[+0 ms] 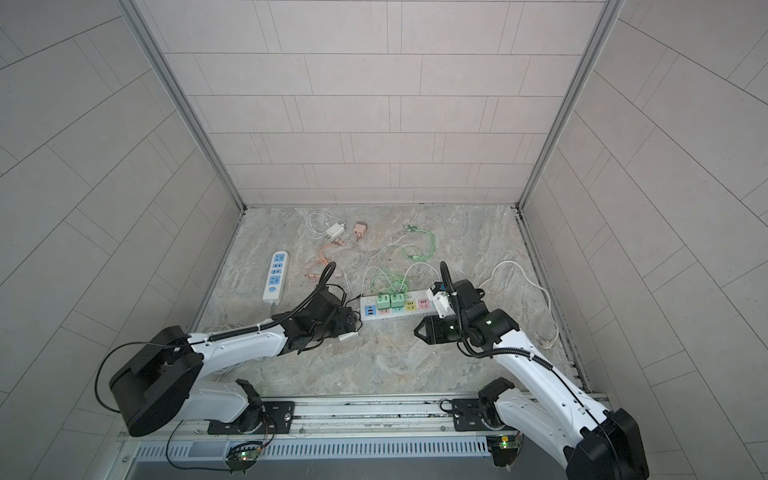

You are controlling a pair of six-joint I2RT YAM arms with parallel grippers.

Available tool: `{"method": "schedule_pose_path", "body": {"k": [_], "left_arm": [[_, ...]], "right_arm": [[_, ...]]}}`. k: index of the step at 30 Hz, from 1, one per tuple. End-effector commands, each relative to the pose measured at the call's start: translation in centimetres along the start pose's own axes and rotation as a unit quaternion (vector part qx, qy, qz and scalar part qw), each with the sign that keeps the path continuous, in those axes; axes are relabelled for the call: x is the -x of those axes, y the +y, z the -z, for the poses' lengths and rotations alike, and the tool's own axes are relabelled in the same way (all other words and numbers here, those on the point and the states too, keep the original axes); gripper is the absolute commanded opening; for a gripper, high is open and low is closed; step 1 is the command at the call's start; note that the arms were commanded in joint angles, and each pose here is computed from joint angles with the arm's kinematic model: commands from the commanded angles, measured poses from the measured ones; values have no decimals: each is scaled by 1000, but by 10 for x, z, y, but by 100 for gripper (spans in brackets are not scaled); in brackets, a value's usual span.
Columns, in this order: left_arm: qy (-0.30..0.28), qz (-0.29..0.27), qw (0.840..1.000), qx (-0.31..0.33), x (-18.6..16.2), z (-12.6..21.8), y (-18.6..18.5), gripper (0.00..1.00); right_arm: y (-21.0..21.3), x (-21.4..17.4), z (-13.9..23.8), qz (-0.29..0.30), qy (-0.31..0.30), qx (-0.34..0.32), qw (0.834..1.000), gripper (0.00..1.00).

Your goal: Insert the plug

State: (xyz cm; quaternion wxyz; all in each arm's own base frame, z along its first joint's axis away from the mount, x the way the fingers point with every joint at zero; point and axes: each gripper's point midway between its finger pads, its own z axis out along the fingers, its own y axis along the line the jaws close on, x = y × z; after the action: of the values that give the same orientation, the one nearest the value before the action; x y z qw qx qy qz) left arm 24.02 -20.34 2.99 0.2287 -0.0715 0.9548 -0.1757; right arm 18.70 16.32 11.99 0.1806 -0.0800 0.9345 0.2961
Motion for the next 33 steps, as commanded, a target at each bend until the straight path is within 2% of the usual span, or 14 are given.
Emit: {"method": "schedule_pose_path", "body": {"k": [1, 3, 7, 9, 12, 15, 17, 23, 26, 31, 33], "left_arm": [[80, -44, 995, 48, -34, 4, 22, 97], [95, -62, 991, 68, -36, 8, 27, 96], [108, -85, 986, 96, -37, 10, 31, 86], [113, -97, 983, 104, -36, 9, 29, 85], [125, -141, 976, 113, -33, 8, 20, 77], [141, -179, 968, 102, -31, 2, 6, 67], [150, -213, 959, 111, -29, 1, 1, 65], [185, -310, 931, 59, -38, -2, -24, 55], [183, -363, 913, 42, -44, 1, -35, 57], [183, -354, 910, 117, -32, 3, -18, 82], [180, -353, 910, 121, -30, 4, -18, 89]], "right_arm": [[-2, -3, 2, 2, 3, -8, 1000, 49], [-2, -3, 2, 3, 1, -9, 1000, 49], [-1, -1, 5, 4, -1, -10, 1000, 49], [0, 0, 7, 5, -3, -11, 1000, 49], [0, 1, 9, 6, -6, -12, 1000, 49], [2, 2, 11, 7, -12, -11, 1000, 49], [1, 2, 12, 6, -15, -12, 1000, 49], [-2, 1, 13, 4, -18, -18, 1000, 49], [-2, 0, 14, 3, -20, -17, 1000, 49], [-4, -2, 14, 1, -18, -22, 1000, 49], [-5, -3, 14, 0, -18, -21, 1000, 49]]}}
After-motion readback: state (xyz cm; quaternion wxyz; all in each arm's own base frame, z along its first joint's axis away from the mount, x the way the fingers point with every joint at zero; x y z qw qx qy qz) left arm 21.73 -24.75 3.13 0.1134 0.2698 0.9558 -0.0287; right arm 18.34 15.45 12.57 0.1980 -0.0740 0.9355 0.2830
